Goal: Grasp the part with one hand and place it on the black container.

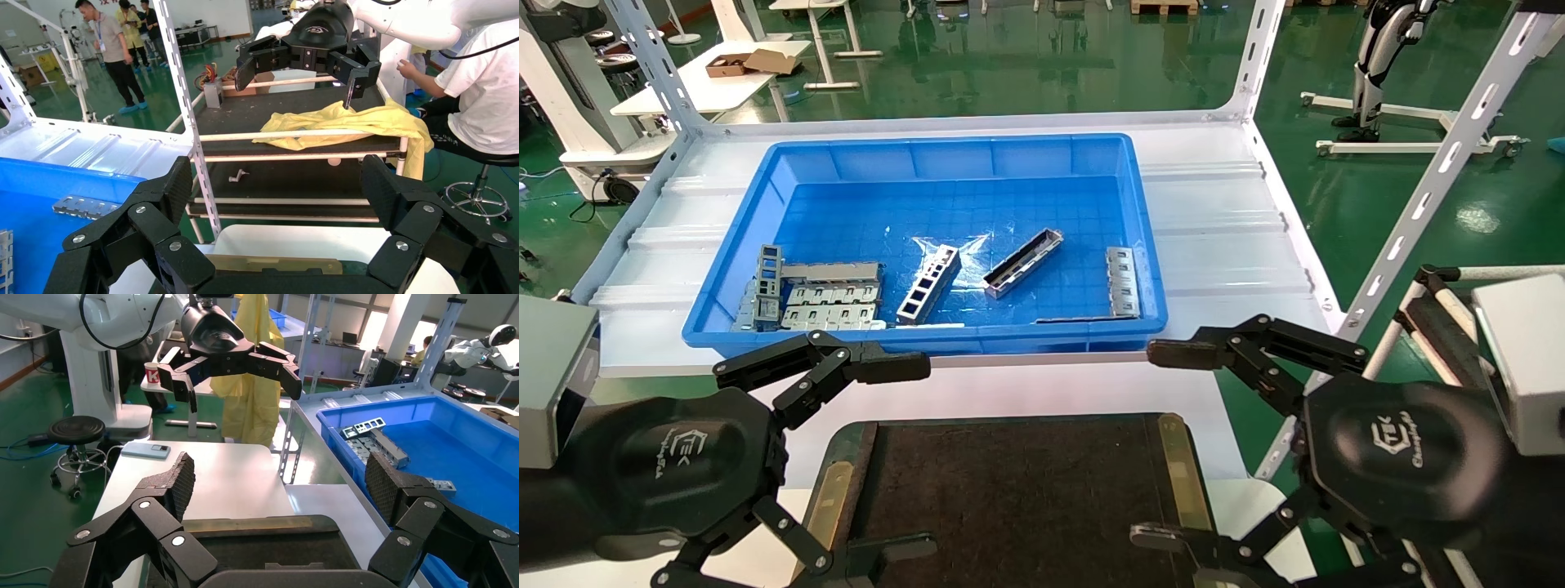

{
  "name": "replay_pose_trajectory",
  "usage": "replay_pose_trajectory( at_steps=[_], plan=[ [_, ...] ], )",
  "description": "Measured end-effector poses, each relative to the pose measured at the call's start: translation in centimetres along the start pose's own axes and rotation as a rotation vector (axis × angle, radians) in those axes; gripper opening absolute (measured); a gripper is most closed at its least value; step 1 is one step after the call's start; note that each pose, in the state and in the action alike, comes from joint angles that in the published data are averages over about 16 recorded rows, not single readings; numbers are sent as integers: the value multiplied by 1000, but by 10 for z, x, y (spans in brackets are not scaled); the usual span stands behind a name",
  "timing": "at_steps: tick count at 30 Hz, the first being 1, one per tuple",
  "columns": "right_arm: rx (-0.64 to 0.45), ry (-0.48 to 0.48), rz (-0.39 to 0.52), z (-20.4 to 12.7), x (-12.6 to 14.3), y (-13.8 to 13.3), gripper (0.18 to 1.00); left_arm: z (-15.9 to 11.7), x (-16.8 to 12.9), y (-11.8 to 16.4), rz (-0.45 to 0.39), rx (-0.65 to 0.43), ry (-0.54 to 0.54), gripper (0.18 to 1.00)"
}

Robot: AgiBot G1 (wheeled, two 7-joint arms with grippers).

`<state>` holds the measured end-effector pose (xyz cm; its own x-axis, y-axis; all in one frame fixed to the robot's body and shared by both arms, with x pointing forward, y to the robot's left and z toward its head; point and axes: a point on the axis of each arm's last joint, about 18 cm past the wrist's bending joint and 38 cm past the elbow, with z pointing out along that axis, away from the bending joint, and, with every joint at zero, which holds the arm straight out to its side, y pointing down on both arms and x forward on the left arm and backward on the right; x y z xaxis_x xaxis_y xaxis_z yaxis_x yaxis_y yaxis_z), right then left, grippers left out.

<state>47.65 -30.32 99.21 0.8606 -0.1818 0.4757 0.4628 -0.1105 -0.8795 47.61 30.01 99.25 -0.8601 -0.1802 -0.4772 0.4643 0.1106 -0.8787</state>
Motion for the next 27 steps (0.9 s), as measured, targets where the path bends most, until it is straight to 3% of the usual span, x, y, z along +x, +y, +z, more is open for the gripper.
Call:
replay_pose_trajectory(
  at_steps=[27],
  plan=[
    [0,0,0,0,0,0,1001,2,-5,2,-7,-8,-17,1001]
  ],
)
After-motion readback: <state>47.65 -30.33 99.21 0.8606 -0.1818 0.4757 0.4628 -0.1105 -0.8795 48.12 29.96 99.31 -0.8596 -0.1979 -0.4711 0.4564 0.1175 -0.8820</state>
